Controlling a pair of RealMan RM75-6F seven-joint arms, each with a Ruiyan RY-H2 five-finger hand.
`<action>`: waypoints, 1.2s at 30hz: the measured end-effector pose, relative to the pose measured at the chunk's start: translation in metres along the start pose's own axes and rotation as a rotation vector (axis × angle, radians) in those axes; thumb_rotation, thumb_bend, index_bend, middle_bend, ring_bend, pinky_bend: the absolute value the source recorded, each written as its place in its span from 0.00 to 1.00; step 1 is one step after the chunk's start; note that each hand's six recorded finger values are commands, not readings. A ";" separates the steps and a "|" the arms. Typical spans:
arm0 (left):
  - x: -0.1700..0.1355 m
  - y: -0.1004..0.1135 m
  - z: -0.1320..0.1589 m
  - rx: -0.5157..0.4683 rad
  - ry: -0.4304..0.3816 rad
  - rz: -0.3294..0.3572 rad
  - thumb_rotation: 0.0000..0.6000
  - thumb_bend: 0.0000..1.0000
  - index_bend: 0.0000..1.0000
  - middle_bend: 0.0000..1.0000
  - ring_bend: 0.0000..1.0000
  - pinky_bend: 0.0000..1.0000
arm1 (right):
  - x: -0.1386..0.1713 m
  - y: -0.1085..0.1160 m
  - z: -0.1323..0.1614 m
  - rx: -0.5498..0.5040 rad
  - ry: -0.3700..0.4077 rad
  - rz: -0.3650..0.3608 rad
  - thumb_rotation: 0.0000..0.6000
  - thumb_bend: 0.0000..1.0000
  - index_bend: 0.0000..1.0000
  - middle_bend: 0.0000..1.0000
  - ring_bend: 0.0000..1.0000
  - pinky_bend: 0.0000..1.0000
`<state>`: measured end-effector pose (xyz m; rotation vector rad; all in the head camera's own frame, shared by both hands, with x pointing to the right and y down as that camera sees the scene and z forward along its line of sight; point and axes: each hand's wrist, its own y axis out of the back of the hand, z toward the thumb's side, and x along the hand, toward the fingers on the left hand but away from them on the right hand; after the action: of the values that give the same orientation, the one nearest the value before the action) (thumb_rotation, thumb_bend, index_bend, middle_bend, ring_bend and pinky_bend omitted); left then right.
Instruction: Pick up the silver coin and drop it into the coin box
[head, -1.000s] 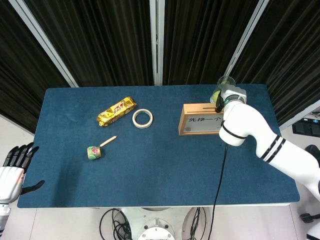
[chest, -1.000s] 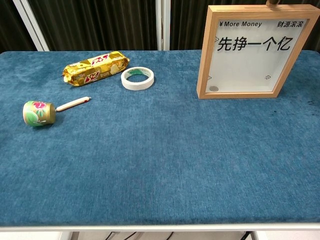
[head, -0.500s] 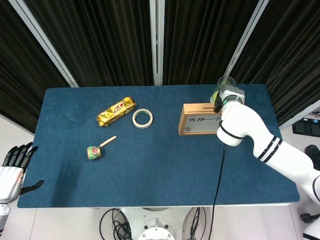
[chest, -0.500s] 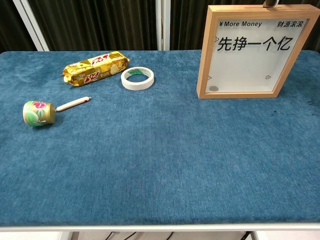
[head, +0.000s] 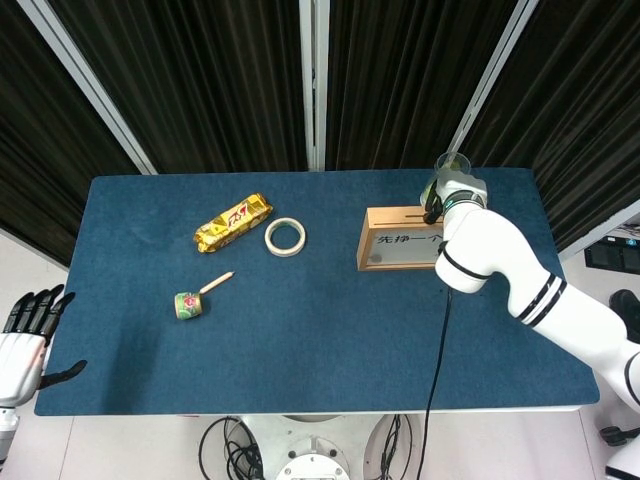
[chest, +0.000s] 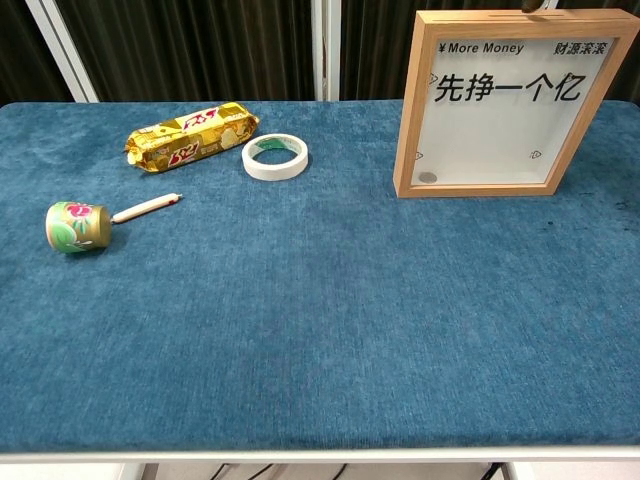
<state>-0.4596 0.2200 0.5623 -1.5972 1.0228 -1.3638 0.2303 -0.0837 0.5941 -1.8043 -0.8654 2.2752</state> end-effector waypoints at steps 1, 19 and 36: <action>0.000 0.000 0.000 0.001 0.000 0.000 1.00 0.10 0.08 0.00 0.00 0.00 | 0.001 0.000 0.000 0.000 0.002 0.003 1.00 0.35 0.15 0.02 0.00 0.00; -0.001 0.006 -0.001 0.002 0.011 0.019 1.00 0.10 0.08 0.00 0.00 0.00 | 0.044 0.013 -0.019 -0.016 0.227 -0.056 1.00 0.34 0.14 0.02 0.00 0.00; -0.001 -0.001 0.011 0.050 0.003 0.012 1.00 0.10 0.08 0.00 0.00 0.00 | 0.092 -0.019 -0.184 0.311 0.232 -0.811 1.00 0.28 0.00 0.00 0.00 0.00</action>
<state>-0.4483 0.2215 0.5614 -1.5503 0.9907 -1.3741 0.3688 0.0368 0.5007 -1.2261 -0.9110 1.5459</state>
